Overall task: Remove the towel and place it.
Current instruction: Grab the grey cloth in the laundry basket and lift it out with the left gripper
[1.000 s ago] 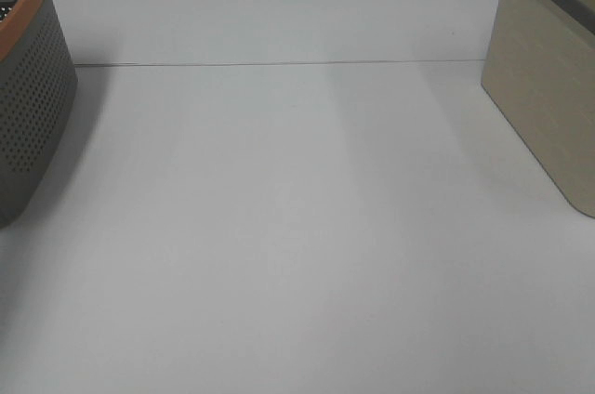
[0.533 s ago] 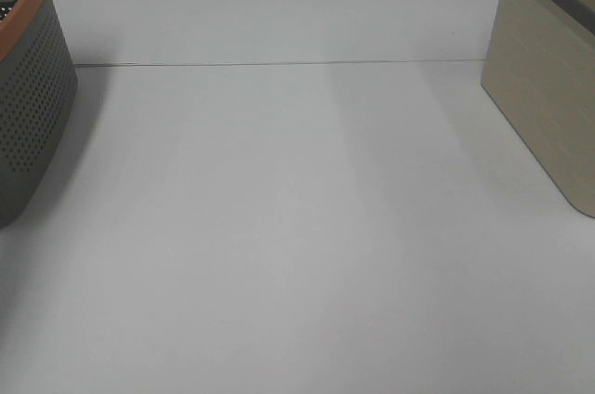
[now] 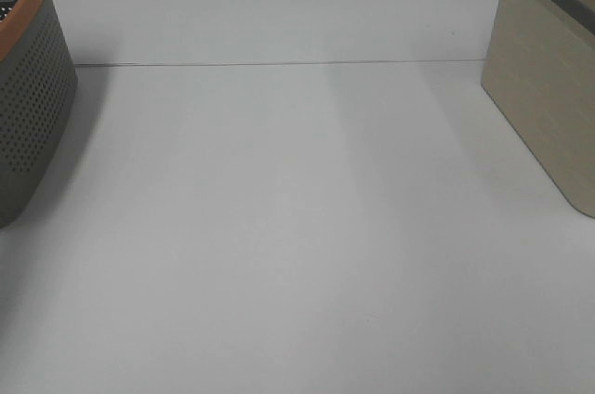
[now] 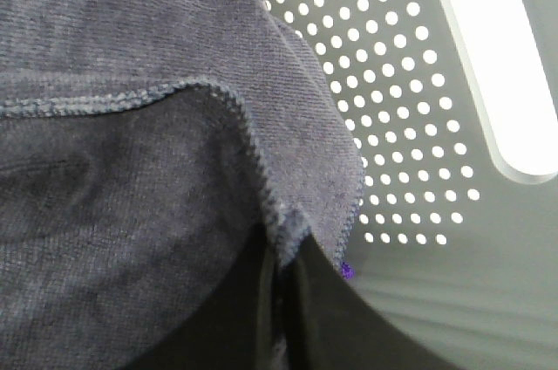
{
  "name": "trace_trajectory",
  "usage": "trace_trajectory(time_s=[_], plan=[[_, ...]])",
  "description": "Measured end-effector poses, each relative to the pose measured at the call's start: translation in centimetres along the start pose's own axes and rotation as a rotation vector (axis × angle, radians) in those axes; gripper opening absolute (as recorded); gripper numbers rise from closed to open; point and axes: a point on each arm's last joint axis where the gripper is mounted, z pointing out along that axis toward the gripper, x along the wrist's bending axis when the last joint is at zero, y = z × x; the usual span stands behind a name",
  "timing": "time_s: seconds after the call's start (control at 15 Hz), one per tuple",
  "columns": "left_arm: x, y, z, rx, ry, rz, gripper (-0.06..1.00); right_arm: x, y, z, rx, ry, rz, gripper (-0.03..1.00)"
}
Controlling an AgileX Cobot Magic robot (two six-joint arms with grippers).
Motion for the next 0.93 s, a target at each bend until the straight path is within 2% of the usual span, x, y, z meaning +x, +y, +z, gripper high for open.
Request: trace_trajectory(time_s=[0.4,0.67,0.93], plan=[[-0.6,0.4,-0.7,-0.008,-0.019,0.025,0.00,0.0,0.0,0.0,0.000,-0.001,0.001,0.76],[-4.2,2.7,-6.0,-0.076,-0.139,0.149,0.00,0.0,0.0,0.0,0.000,-0.001,0.001,0.76],[-7.9,5.4,-14.0,-0.186,-0.298,0.271,0.00,0.0,0.0,0.0,0.000,-0.001,0.001,0.76]])
